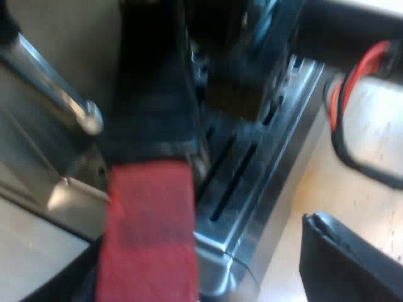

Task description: Put the handle in the coffee machine

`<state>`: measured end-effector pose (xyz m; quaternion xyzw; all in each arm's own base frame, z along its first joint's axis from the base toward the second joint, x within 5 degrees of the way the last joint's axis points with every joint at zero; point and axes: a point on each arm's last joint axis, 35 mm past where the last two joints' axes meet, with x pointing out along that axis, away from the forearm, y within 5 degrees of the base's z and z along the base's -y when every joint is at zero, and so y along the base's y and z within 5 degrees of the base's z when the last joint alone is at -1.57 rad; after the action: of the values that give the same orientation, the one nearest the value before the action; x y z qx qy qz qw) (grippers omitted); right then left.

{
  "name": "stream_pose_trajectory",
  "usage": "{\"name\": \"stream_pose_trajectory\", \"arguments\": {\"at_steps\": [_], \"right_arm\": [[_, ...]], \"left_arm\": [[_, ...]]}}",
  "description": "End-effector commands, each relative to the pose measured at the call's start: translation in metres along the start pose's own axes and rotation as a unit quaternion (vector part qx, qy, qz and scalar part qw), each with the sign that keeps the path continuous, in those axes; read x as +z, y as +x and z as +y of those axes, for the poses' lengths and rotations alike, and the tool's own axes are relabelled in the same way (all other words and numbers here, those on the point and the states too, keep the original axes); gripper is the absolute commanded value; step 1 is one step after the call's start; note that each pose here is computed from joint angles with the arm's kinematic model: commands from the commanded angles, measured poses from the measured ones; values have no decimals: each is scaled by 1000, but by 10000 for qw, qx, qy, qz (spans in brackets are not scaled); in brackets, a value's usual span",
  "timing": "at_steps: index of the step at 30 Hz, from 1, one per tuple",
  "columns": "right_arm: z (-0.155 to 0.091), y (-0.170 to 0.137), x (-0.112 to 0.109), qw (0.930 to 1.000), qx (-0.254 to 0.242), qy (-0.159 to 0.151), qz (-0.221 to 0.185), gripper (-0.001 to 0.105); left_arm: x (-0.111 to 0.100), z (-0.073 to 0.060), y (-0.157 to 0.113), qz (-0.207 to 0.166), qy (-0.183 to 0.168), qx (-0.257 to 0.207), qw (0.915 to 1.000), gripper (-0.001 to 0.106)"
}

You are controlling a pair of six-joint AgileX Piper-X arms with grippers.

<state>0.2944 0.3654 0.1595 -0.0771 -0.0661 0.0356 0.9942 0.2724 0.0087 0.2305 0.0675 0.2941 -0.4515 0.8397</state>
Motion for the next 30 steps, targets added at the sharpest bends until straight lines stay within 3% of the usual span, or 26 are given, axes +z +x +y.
{"name": "stream_pose_trajectory", "arguments": {"at_steps": [1, 5, 11, 13, 18, 21, 26, 27, 29, 30], "right_arm": [[-4, 4, 20, 9991, -71, 285, -297, 36], [-4, 4, 20, 9991, -71, 285, -297, 36], [-5, 4, 22, 9984, -92, 409, -366, 36], [-6, 4, 23, 9980, -107, 465, -413, 36], [-6, 4, 24, 9978, -113, 488, -432, 36], [-6, 4, 24, 9978, -113, 488, -432, 36], [-6, 4, 24, 9978, -113, 488, -432, 36], [-6, 4, 24, 9978, -113, 488, -432, 36], [-6, 4, 24, 9978, -113, 488, -432, 36], [-6, 4, 24, 9978, -113, 488, -432, 36]], "left_arm": [[-1, -3, -2, 33, 40, 56, 10000, 57], [-3, 0, -4, 205, 5, 277, 9994, 57], [-15, 17, -28, 104, -282, 807, 9963, 57], [-23, 26, -43, -4, -431, 1090, 9931, 57], [-29, 35, -71, -548, -590, 1172, 9898, 57], [-26, 38, -79, -664, -578, 1232, 9885, 56], [-10, 42, -89, -778, -386, 1330, 9873, 36], [-3, 43, -91, -788, -336, 1365, 9869, 20], [1, 44, -90, -749, -477, 1414, 9860, 4], [3, 44, -89, -763, -499, 1378, 9863, 1]]}}
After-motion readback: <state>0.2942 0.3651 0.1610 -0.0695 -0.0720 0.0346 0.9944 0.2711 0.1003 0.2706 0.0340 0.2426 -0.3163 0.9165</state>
